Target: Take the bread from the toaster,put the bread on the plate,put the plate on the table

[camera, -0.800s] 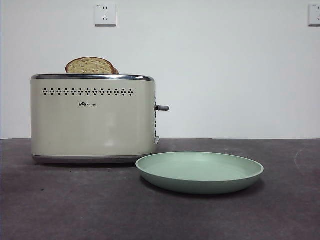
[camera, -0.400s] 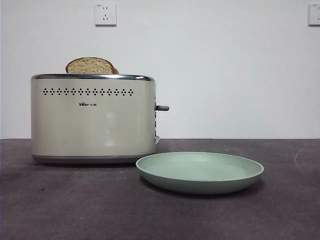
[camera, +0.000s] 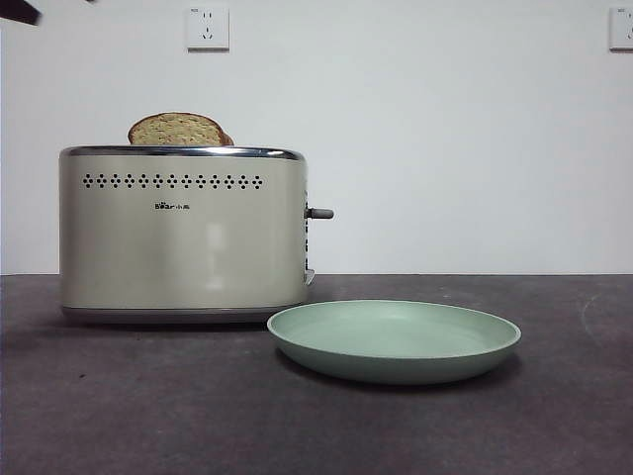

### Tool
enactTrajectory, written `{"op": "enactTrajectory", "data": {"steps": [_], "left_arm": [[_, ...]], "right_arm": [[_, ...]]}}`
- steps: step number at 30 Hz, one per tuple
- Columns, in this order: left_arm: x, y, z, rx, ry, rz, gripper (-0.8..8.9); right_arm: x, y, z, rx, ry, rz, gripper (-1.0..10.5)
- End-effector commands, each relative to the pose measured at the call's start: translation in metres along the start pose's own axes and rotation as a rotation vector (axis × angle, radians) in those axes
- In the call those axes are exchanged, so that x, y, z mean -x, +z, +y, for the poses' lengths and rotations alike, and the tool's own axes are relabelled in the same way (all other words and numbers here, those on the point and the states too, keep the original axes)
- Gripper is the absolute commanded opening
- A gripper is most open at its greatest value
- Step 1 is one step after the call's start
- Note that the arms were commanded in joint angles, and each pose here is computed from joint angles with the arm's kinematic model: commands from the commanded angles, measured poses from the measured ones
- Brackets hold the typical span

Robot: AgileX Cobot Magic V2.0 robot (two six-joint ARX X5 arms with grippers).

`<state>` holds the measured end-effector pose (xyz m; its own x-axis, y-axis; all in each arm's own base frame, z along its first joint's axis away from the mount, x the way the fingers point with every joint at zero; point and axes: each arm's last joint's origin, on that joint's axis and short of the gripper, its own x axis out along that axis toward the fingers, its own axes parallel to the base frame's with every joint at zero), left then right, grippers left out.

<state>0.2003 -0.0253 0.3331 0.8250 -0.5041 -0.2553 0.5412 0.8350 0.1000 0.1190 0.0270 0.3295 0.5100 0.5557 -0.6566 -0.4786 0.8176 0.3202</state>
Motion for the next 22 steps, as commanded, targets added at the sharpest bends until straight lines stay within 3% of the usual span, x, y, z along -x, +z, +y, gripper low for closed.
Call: {"op": "enactTrajectory", "data": {"steps": [1,13,21,22], "left_arm": [[-0.02,0.002,0.008,-0.056,0.003,-0.047,5.94],[-0.107,0.005,0.05,-0.083,-0.041,0.049,5.93],[-0.135,-0.005,0.05,-0.062,-0.114,0.106,5.86],[-0.138,-0.007,0.048,-0.071,-0.124,0.118,5.29]], "right_arm": [[0.001,0.001,0.0,0.005,0.001,-0.008,6.0],[0.0,0.001,0.0,0.004,-0.001,-0.006,6.0],[-0.001,0.002,-0.001,0.0,-0.001,0.0,6.0],[-0.002,0.002,-0.001,-0.001,0.0,0.003,6.0]]}}
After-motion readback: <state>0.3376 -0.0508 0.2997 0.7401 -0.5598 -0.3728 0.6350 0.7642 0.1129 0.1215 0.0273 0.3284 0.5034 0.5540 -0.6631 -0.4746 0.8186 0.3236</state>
